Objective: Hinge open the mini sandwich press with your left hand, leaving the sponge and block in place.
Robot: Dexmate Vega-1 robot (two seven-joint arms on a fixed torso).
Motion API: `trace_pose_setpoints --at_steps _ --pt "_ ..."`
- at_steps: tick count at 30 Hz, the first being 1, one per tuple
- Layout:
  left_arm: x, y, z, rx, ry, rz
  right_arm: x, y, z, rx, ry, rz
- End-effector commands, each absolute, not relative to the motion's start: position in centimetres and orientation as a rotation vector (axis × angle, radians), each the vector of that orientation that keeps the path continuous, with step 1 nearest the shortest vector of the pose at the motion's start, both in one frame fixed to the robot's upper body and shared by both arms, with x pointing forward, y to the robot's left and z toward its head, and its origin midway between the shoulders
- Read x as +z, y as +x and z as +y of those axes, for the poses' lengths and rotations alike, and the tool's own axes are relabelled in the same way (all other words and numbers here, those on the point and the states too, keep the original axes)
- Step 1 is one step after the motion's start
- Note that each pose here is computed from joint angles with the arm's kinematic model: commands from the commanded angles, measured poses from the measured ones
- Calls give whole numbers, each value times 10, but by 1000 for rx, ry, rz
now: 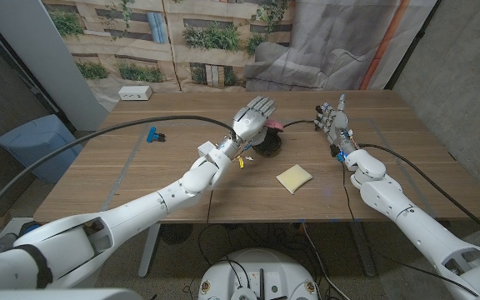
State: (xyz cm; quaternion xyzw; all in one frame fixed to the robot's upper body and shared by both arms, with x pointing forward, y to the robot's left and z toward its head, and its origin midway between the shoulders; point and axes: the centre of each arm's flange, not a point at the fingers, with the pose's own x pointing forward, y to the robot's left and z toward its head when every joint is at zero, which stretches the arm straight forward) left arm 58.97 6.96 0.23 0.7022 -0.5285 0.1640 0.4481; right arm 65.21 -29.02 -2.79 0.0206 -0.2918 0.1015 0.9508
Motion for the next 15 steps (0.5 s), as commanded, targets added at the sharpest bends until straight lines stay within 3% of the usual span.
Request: trace_pose_setpoints --at_steps 1,15 --pt "10 593 60 402 1736 -1331 -28 652 -290 207 42 -593" --pt "19 603 53 395 1746 -1341 -28 652 -290 207 42 -593"
